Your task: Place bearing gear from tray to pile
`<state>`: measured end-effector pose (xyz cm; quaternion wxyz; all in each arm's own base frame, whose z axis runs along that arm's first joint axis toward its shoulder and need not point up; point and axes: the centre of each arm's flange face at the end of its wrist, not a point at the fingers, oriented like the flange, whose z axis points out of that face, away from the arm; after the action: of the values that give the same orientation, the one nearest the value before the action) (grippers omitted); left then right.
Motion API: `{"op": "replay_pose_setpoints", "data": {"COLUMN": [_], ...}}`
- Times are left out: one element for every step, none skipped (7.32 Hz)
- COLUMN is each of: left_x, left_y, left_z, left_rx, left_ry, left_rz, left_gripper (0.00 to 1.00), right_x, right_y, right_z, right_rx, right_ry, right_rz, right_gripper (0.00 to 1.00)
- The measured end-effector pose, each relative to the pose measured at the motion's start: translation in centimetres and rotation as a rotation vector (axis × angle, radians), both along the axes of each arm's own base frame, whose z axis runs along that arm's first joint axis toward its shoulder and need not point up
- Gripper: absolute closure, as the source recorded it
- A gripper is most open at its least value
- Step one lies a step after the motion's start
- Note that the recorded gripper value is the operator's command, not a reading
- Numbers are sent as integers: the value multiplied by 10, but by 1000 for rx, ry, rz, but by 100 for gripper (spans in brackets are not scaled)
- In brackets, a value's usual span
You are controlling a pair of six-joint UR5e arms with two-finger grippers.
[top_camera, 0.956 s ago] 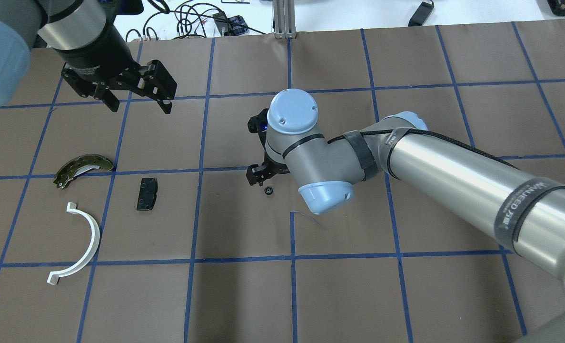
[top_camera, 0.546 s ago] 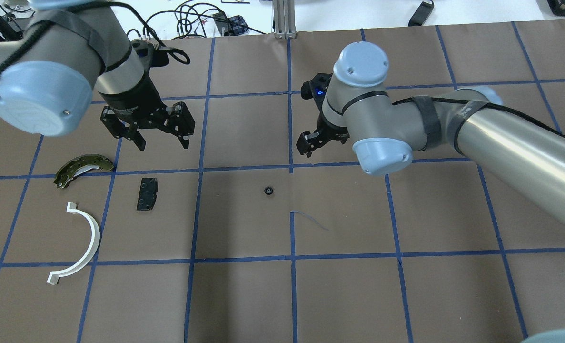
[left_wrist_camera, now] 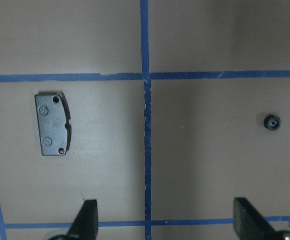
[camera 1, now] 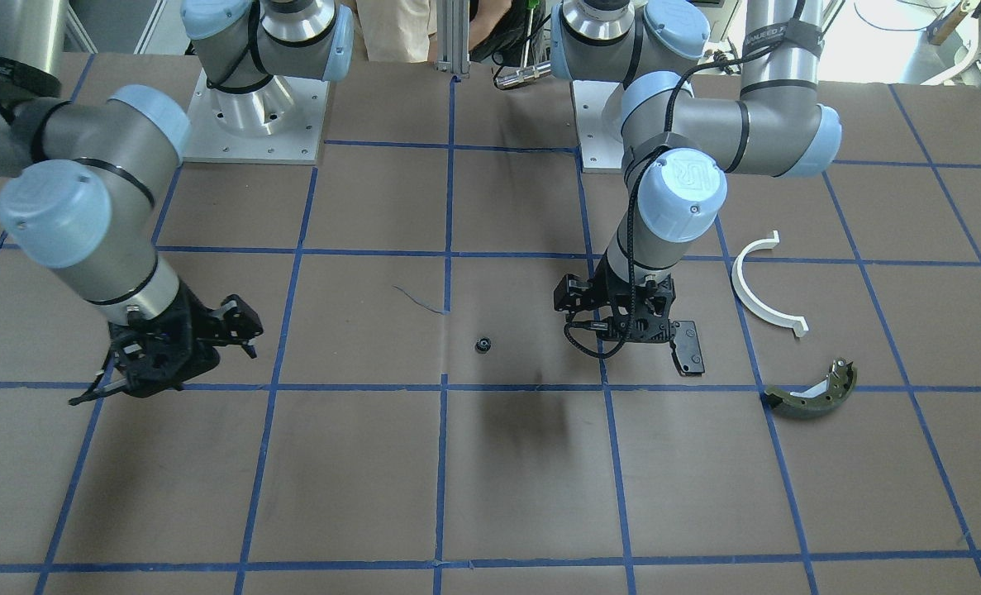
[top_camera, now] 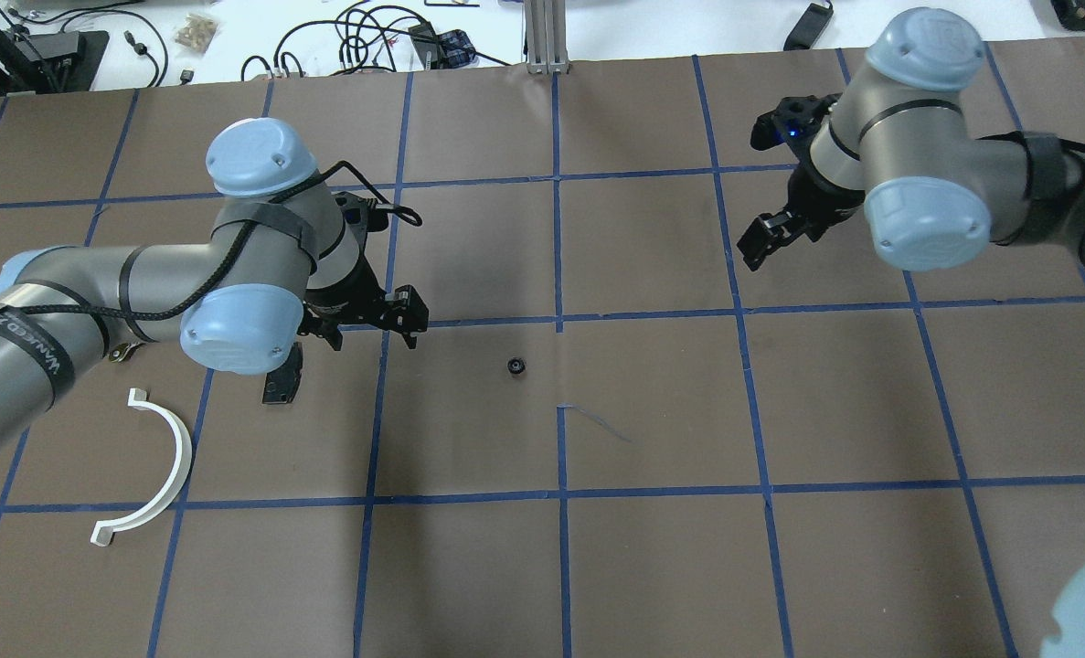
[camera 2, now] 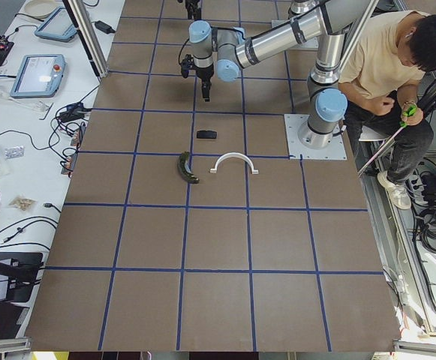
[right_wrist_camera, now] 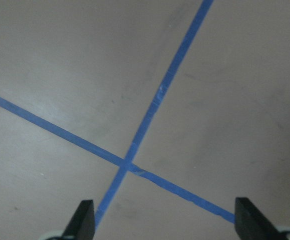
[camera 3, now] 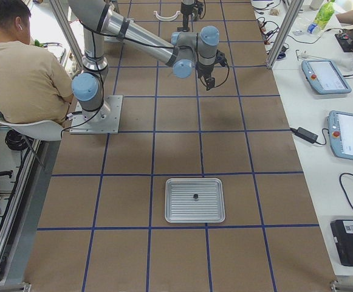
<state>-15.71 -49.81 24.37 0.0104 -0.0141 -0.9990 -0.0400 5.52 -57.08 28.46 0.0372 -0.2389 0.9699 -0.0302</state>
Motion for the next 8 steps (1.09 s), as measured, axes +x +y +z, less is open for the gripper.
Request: {"op": "replay_pose_setpoints", "data": {"left_x": [-15,-42,-72,-104,-130,-147,-155,-158], "left_y": [1,3,2,-2,-4,-4,-2,-1], "left_z": [-13,-23,-31,-38,-45,-52,-57,-64], "left_rx": [-8,-25,-48,-68,-78,-80,-79,-68], "left_ry": [1,1,2,3,1,-3,-4,-7], "left_rz": [-18,-38,-42,-40,-48,-58,-62,-67], "left_gripper": [2,3,2,2,2,2,2,1], "right_x": [-51,-102,-149,-202,-249,-291,-326,-357], "right_y": [0,5,11,20,29,40,49,55], "right_z": [3,4,5,10,17,24,28,28], "right_rx": [5,15,16,10,5,12,22,27], "right_ry": [8,9,17,42,71,107,136,148], "right_rz": [37,67,116,180,231,270,300,324], "right_gripper": [0,0,0,0,1,1,2,2]}}
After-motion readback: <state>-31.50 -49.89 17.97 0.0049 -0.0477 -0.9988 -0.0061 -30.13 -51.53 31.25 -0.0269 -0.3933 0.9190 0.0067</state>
